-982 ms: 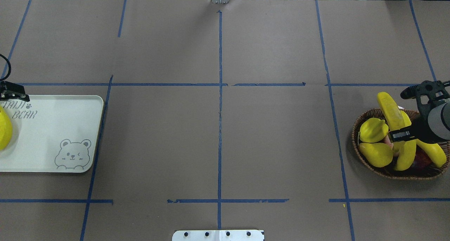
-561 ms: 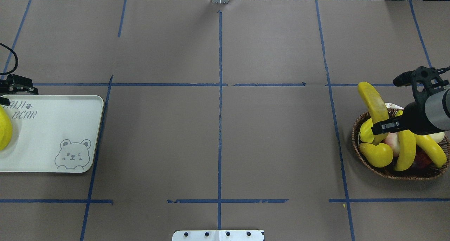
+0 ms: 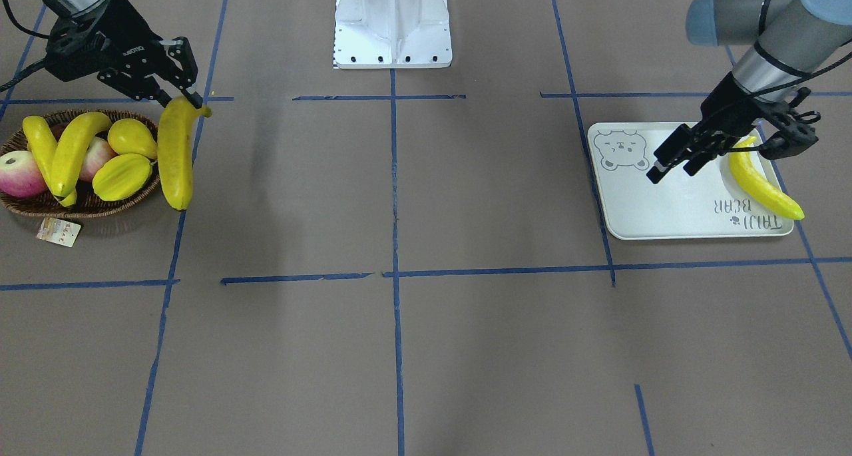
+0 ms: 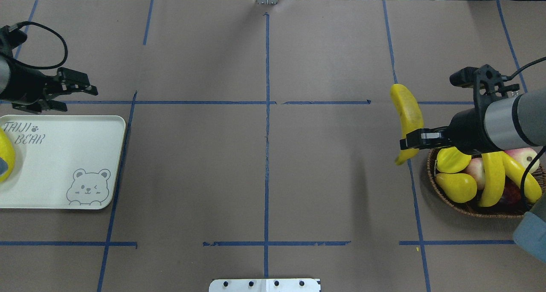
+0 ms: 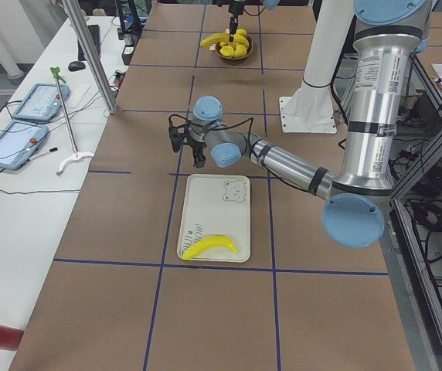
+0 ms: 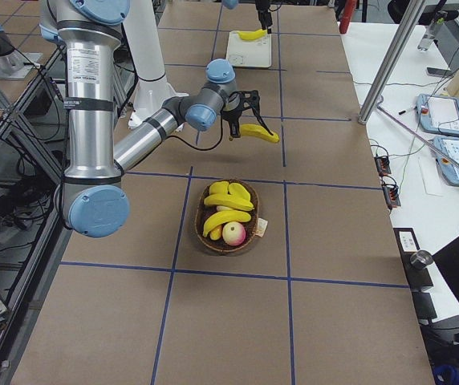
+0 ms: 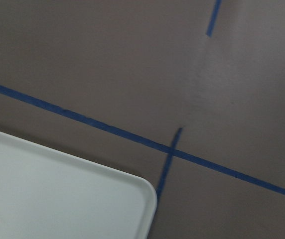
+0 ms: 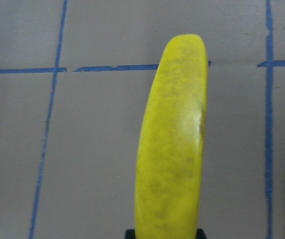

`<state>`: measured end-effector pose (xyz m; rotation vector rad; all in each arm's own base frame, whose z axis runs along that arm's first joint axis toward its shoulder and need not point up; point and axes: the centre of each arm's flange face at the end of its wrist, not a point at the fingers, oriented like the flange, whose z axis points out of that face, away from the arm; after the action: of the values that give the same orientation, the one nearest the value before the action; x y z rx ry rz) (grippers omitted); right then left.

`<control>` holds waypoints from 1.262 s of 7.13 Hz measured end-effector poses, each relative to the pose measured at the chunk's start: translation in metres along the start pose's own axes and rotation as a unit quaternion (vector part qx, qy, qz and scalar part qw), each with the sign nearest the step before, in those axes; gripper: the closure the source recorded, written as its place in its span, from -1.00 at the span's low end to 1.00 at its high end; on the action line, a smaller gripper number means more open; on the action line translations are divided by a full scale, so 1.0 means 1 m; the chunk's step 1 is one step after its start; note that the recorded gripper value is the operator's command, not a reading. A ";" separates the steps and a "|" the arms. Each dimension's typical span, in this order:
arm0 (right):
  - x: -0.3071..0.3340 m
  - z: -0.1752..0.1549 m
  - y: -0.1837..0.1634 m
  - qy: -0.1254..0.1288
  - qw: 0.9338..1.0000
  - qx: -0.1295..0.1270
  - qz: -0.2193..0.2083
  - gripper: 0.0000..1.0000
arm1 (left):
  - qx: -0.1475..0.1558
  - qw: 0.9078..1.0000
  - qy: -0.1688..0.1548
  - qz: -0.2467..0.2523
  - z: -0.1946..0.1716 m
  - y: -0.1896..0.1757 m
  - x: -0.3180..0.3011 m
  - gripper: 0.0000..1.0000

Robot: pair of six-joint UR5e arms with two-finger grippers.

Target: Transfer all bananas from basket to plate

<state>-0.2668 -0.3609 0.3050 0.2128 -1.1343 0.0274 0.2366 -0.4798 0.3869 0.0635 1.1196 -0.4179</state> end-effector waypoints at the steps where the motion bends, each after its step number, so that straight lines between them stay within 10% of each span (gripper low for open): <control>1: -0.017 0.010 0.004 -0.042 0.999 0.004 0.019 0.93 | -0.020 0.999 0.025 -0.008 0.011 0.020 0.045 -1.00; 9: -0.169 0.112 0.127 -0.232 0.965 0.084 0.092 0.93 | -0.125 0.979 0.146 -0.072 0.034 0.153 0.236 -0.99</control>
<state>-0.4559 -0.2424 0.2177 0.2713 -1.6188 0.2505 0.4071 -0.4169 0.1692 -0.1850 1.4657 -0.4015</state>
